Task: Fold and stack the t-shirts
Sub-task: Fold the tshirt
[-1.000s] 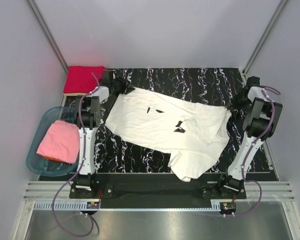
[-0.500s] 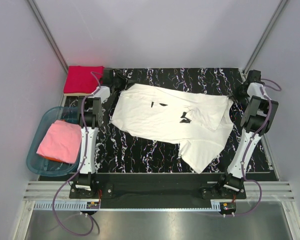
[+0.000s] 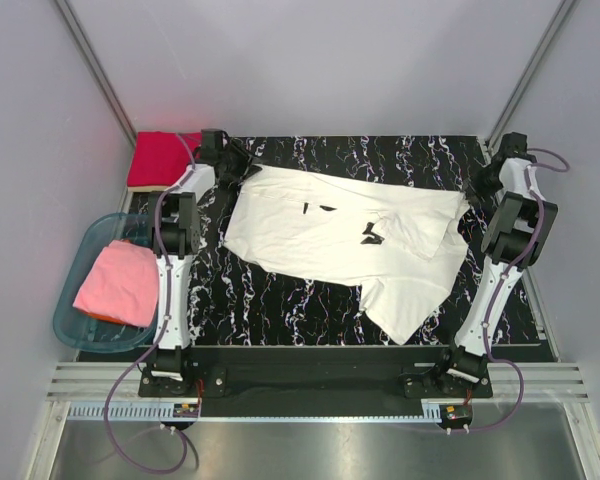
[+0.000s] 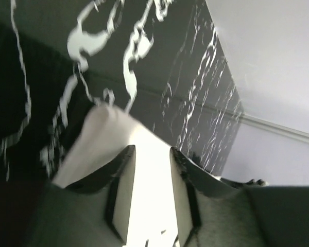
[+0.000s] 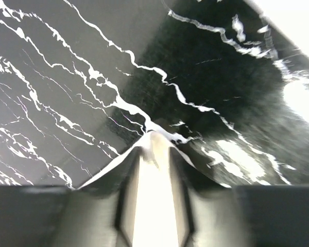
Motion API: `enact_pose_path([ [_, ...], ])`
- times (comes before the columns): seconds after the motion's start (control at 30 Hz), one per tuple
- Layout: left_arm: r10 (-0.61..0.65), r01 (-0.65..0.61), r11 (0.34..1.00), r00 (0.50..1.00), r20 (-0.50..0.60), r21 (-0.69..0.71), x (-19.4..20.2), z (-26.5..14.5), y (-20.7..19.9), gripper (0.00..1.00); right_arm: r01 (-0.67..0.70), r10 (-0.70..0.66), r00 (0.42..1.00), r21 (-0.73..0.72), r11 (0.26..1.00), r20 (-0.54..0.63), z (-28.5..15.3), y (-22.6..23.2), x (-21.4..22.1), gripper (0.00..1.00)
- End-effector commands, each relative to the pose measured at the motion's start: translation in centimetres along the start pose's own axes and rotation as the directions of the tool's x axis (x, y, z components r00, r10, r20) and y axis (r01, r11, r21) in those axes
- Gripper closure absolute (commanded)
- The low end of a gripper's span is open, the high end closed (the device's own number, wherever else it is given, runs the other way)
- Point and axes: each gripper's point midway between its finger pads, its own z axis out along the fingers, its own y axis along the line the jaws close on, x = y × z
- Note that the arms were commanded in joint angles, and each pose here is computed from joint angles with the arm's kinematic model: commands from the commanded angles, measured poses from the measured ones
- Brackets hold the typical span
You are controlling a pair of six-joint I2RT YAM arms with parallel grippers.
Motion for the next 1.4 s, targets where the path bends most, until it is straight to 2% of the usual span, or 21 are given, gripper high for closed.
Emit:
enact_pose_path([
  [0.0,0.168,-0.171,0.985,0.983,0.072,0.039,-0.9,-5.8,-7.4,0.61,0.078,-0.079,0.997,0.078,0.994,0.014,-2.8,-1.1,-1.8,0.61],
  [0.03,0.213,-0.217,0.975,0.973,0.09,0.045,-0.7,-7.3,-9.0,0.59,0.084,-0.083,0.997,0.118,0.989,-0.009,-3.5,-1.8,-1.4,0.57],
  [0.07,0.225,-0.229,0.973,0.971,0.085,0.034,-0.4,-8.0,-9.1,0.58,0.102,-0.103,0.995,0.115,0.988,0.004,-4.3,-1.5,-2.0,0.48],
  [0.13,0.27,-0.272,0.962,0.959,0.085,0.016,0.4,-9.8,-9.7,0.57,0.124,-0.127,0.992,0.153,0.98,0.011,-6.0,-2.0,-2.3,0.41],
  [0.2,0.279,-0.278,0.96,0.959,0.053,-0.027,1.6,-10.7,-8.2,0.57,0.133,-0.139,0.99,0.167,0.977,0.028,-7.3,-2.0,-2.7,0.31],
  [0.27,0.328,-0.326,0.944,0.944,0.04,-0.039,3.1,-12.6,-8.7,0.57,0.131,-0.138,0.99,0.179,0.975,0.031,-9.2,-2.0,-2.5,0.28],
  [0.4,0.397,-0.403,0.905,0.915,-0.068,-0.138,8.0,-15.1,-4.9,0.57,0.139,-0.143,0.99,0.156,0.978,0.012,-12.4,-1.6,-0.5,0.24],
  [0.43,0.459,-0.464,0.874,0.886,-0.072,-0.142,9.3,-16.2,-5.5,0.56,0.157,-0.163,0.986,0.122,0.98,0.035,-14.4,-0.7,-0.3,0.24],
  [0.5,0.482,-0.505,0.834,0.863,-0.151,-0.221,11.7,-17.2,-2.9,0.55,0.194,-0.195,0.981,0.103,0.976,0.004,-14.8,-0.3,2.3,0.25],
  [0.53,0.511,-0.545,0.792,0.838,-0.192,-0.274,13.1,-17.9,-1.8,0.55,0.209,-0.209,0.978,0.028,0.977,0.003,-16.8,1.1,3.5,0.25],
  [0.6,0.524,-0.576,0.749,0.818,-0.237,-0.328,14.5,-18.5,0.0,0.54,0.278,-0.278,0.958,-0.005,0.96,-0.076,-16.9,1.7,8.3,0.26],
  [0.63,0.544,-0.597,0.704,0.801,-0.25,-0.384,15.0,-18.6,0.9,0.54,0.318,-0.321,0.945,-0.048,0.947,-0.068,-18.5,2.7,9.9,0.26],
  [0.67,0.539,-0.609,0.669,0.792,-0.287,-0.427,15.6,-19.1,2.1,0.54,0.355,-0.357,0.925,-0.042,0.934,-0.126,-18.1,1.7,12.7,0.26],
  [0.73,0.551,-0.637,0.585,0.767,-0.33,-0.503,15.9,-19.3,4.1,0.52,0.417,-0.43,0.894,-0.115,0.902,-0.129,-20.0,2.9,16.7,0.26],
  [0.77,0.542,-0.633,0.573,0.769,-0.338,-0.521,15.8,-19.1,4.8,0.52,0.422,-0.434,0.883,-0.105,0.901,-0.179,-19.5,1.3,19.0,0.26],
  [0.83,0.539,-0.638,0.537,0.763,-0.356,-0.552,15.3,-18.5,6.2,0.54,0.406,-0.436,0.885,-0.185,0.895,-0.165,-21.3,1.8,21.3,0.26],
  [0.87,0.535,-0.638,0.534,0.763,-0.363,-0.554,15.0,-18.2,6.5,0.56,0.389,-0.422,0.882,-0.183,0.903,-0.208,-20.9,0.4,22.7,0.26],
  [0.97,0.53,-0.626,0.527,0.771,-0.354,-0.575,13.7,-17.8,7.1,0.64,0.406,-0.447,0.871,-0.215,0.888,-0.204,-22.1,-0.7,23.7,0.27],
  [1.07,0.472,-0.604,0.572,0.796,-0.379,-0.555,13.7,-17.3,8.2,0.69,0.431,-0.468,0.866,-0.209,0.878,-0.177,-23.1,-1.7,23.8,0.26],
  [1.27,0.456,-0.615,0.575,0.788,-0.414,-0.539,13.9,-17.1,9.9,0.74,0.405,-0.457,0.867,-0.256,0.878,-0.196,-23.7,-1.6,24.8,0.27],
  [1.37,0.408,-0.577,0.571,0.816,-0.408,-0.584,14.1,-18.8,11.7,0.75,0.417,-0.466,0.864,-0.247,0.875,-0.192,-23.5,-1.7,24.6,0.27],
])
